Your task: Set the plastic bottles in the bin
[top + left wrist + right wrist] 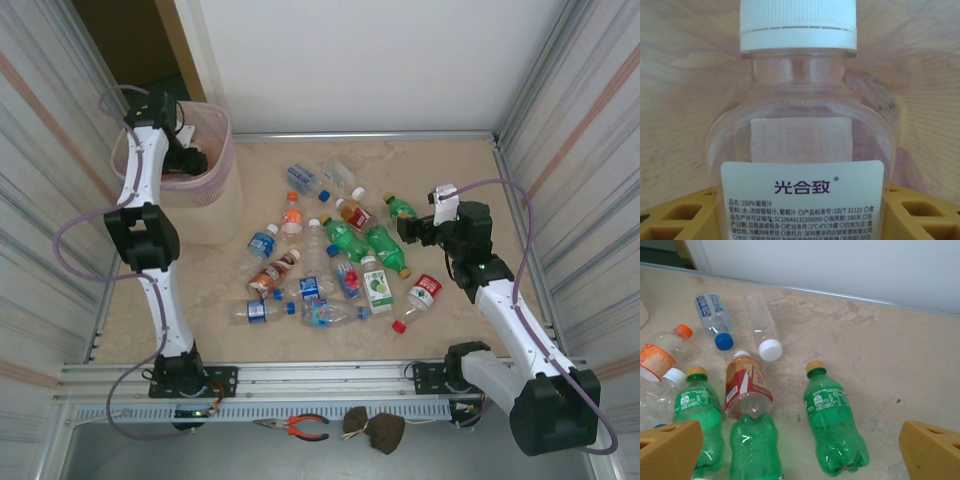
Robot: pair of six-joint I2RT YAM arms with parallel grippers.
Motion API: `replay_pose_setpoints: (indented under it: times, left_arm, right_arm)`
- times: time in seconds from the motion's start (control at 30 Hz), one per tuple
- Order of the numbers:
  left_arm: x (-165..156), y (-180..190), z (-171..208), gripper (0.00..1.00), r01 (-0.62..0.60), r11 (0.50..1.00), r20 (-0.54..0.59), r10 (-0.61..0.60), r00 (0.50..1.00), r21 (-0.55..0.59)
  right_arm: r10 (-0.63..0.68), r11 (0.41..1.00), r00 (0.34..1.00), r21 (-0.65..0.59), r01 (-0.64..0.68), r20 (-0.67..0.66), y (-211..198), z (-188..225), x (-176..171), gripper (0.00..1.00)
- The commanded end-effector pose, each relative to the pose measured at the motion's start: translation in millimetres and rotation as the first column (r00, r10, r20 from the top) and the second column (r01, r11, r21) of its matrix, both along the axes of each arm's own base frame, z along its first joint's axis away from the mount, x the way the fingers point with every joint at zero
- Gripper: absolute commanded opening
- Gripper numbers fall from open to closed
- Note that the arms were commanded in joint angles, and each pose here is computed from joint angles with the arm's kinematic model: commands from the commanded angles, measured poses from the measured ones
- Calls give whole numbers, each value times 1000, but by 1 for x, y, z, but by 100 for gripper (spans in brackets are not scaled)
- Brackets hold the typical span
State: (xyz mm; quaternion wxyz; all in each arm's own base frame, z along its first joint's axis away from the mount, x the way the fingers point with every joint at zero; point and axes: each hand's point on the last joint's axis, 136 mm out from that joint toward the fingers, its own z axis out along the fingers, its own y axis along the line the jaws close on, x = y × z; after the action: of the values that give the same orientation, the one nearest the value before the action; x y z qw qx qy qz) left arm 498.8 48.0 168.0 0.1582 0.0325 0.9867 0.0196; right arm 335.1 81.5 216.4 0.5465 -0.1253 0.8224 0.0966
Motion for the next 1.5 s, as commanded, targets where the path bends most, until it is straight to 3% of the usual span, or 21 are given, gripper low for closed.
replay_pose_setpoints:
  times: [0.0,0.23,0.37,0.47,0.87,0.97,1.17,1.47]
  left_arm:
    - [2,12,-9,59,1,1000,-14,0,1000,21]
    - [0,10,-34,70,-11,1000,-57,10,998,-7]
    - [1,6,-20,82,-21,999,-6,21,1000,-28]
    - [1,4,-2,85,-20,999,42,21,999,-38]
    - [-21,-16,90,84,24,993,241,3,971,-112]
    - [-29,-24,110,83,47,988,287,-4,958,-144]
    - [-49,-44,150,82,116,970,399,-22,917,-215]
    - [-85,-73,195,82,233,925,544,-34,838,-300]
  right_arm:
    - [1,1000,1000,-22,-1,21,0,8,0,99]
    - [2,1000,1000,-19,-1,22,0,9,-1,99]
    - [6,1000,1000,-18,-6,17,1,10,-3,100]
    - [7,1000,1000,-18,-7,12,1,13,-4,100]
    - [-12,1000,995,19,14,-98,2,21,-3,98]
    - [-43,998,982,27,49,-186,-1,12,4,95]
    - [-93,993,928,30,112,-360,-10,-6,24,85]
    - [-94,996,831,-43,84,-548,-21,-47,49,84]
